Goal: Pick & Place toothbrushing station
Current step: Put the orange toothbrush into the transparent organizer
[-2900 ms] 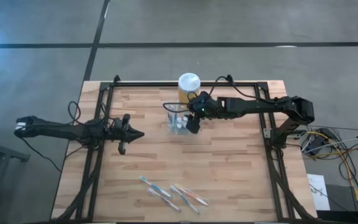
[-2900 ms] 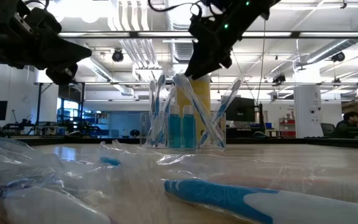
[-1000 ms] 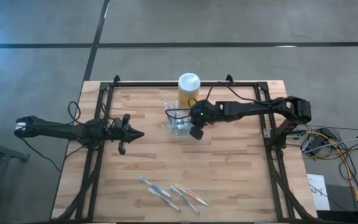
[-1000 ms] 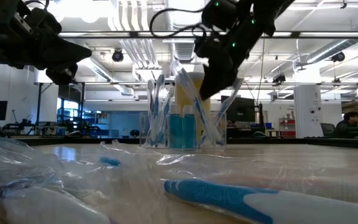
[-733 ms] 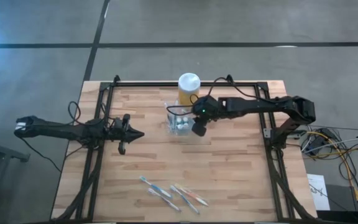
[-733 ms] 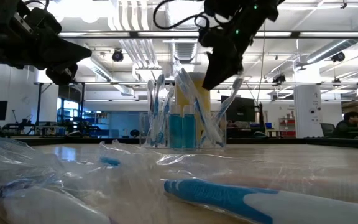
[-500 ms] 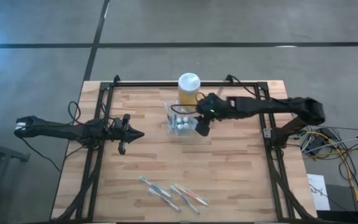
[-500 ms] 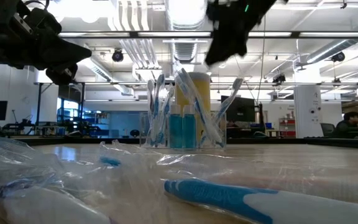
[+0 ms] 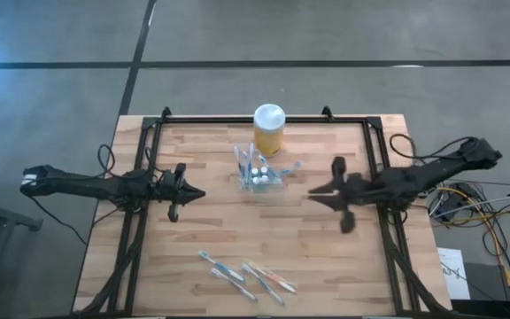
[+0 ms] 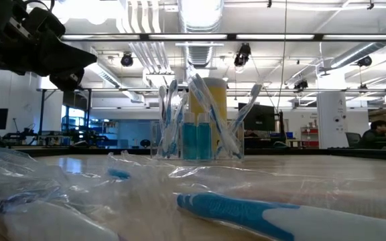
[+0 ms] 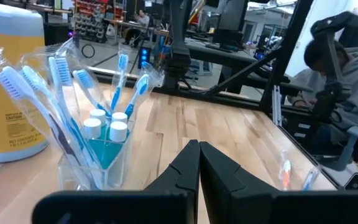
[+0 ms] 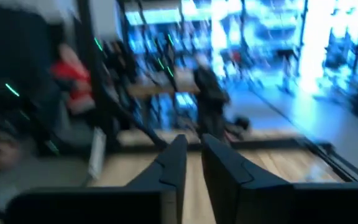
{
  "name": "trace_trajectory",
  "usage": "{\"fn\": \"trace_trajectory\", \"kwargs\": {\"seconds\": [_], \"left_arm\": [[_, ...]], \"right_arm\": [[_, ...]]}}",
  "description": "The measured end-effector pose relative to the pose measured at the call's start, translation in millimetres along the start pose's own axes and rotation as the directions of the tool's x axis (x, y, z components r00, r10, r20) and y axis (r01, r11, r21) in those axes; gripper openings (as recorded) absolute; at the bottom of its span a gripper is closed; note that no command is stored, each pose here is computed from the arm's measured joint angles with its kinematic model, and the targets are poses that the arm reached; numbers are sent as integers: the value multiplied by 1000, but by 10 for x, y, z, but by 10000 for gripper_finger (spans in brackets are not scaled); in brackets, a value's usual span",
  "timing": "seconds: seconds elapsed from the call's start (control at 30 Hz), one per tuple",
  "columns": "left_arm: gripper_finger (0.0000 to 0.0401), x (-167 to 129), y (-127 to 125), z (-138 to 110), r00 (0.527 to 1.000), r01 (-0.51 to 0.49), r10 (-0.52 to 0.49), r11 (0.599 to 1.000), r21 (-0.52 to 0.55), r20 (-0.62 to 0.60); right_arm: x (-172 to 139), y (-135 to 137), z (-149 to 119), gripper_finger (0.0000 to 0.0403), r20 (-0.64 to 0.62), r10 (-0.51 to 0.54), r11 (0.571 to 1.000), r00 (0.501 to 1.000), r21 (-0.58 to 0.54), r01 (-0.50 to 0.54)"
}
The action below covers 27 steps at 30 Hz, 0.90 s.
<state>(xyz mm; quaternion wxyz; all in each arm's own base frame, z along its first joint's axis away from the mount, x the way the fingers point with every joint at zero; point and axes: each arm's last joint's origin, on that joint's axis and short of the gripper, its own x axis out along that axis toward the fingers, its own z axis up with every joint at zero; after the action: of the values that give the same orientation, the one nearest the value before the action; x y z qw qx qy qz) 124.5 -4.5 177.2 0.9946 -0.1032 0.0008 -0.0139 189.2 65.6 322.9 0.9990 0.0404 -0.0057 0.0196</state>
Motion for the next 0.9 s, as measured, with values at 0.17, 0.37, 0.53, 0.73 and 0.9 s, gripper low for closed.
{"fn": "trace_trajectory", "kwargs": {"seconds": [0.17,0.37,0.53,0.73,0.9], "left_arm": [[14,0,0,1,1000,-1,1,1000,-1,1],[14,0,3,2,1000,-10,10,1000,0,4],[14,5,-9,59,1000,-5,6,1000,-24,17],[13,17,-39,194,1000,-8,8,1000,-28,-7],[4,13,-55,270,994,-32,29,999,-28,-109]], "right_arm": [[-187,88,-322,13,123,81,997,989,2,-82],[-246,40,-722,9,60,53,997,997,-61,-49],[-312,-45,-891,8,56,38,999,998,-34,-36],[-362,-46,-1084,8,2,148,989,989,11,-148],[-309,31,-1204,8,-147,203,977,968,95,-191]]}}
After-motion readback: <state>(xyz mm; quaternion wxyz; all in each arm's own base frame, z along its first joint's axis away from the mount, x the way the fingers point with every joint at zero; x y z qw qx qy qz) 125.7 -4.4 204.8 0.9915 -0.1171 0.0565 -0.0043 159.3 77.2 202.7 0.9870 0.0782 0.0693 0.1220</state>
